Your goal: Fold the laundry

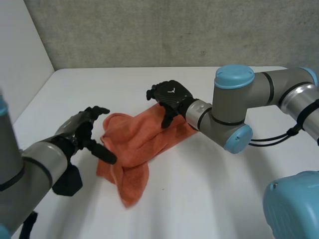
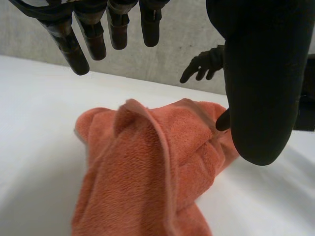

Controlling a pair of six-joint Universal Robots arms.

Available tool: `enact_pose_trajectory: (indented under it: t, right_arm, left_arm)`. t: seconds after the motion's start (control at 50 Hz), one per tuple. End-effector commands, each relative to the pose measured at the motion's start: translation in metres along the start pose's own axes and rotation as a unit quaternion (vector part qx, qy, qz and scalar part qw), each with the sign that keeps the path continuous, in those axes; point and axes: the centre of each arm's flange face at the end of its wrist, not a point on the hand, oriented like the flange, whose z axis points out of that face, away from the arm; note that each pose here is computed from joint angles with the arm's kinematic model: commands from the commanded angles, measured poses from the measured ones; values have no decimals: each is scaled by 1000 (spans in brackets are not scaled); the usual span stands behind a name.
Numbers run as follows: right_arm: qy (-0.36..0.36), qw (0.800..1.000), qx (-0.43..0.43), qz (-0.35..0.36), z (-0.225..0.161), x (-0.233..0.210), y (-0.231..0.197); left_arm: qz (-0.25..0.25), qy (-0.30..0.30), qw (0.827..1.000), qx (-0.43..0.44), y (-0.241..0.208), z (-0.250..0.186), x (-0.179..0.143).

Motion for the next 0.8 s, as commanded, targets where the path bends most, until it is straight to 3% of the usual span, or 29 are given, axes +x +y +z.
enact_pose_trajectory:
  t: [0.02,0.12,0.18,0.34,0.66,0.8]
  right_arm:
    - [34,999,-24,-2,-12,6,0]
    - [34,999,-40,-3,-22,3,2]
    - [33,998,-44,-2,-27,1,1]
    - [37,999,-30,-7,-36,1,-7]
    - [99,994,14,-41,-27,25,-11]
    - [89,994,32,-47,-18,26,-9]
  left_arm:
    - [-62,1,998,-4,-2,24,6]
    - [-102,-15,995,-3,-3,48,6]
    - [-101,-27,995,0,-2,52,4]
    - [-72,-130,989,23,9,69,-19]
    - [-47,-152,987,-15,24,68,-26]
    - [-35,-135,990,-18,22,54,-13]
